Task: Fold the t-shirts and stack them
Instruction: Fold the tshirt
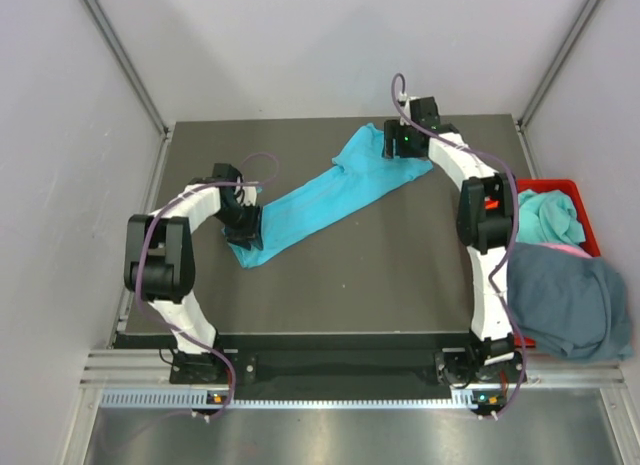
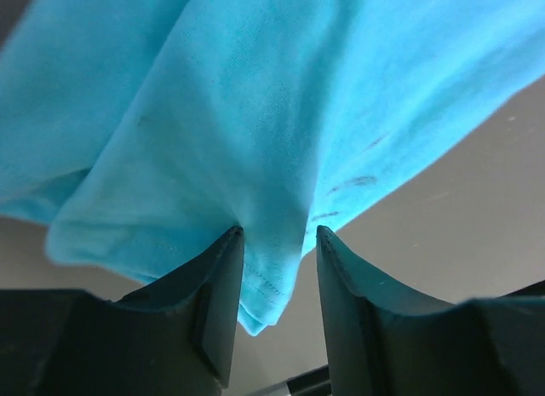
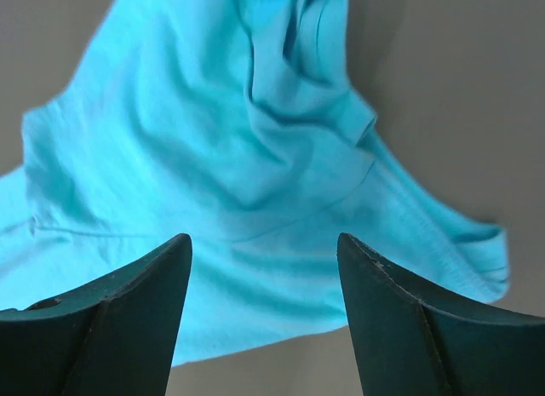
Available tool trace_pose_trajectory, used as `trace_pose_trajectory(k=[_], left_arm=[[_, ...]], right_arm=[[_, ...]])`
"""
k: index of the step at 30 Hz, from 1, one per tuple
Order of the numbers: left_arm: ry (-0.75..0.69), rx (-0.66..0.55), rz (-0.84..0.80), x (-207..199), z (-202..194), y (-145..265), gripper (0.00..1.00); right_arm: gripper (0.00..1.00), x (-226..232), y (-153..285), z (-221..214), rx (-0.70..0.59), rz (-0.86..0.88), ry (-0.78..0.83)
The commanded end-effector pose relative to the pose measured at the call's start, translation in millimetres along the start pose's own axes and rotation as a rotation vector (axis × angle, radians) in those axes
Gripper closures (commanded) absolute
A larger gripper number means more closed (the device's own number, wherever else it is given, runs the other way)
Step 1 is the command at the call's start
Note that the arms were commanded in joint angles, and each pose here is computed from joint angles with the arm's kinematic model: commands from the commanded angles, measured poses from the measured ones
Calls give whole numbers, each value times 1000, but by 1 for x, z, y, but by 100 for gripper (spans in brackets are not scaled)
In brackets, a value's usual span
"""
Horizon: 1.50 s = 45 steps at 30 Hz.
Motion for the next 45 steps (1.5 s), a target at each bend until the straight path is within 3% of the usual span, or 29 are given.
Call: trace_pose_trajectory(k=[1,9,19,38,45], left_arm=[[-8,74,-29,-1,0,-8,56],[32,190,17,5,-18,-21,59],[-90,228,107,-11,-35,-31,58],[-312,279,166,-50,-59,-50,58],[-333,221,392,-26,-48,-49,56]], right_arm=[[31,6,8,-5,20,57,-45],[31,0,-22,-17,84,106,-162],[31,3,-64,-24,114,191,-285],[30,2,-62,-5,62,224,-307],[30,3,-60,-10,74,231,-307]])
Point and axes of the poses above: each gripper's point midway between its finger pads, its own y axis back along the fingers, its own x axis along the line the jaws close on, z = x × y, the point moved 6 cm from there along y, back along the fingers, and after that the axes turned 3 degrees about y, right-handed, at the moved point
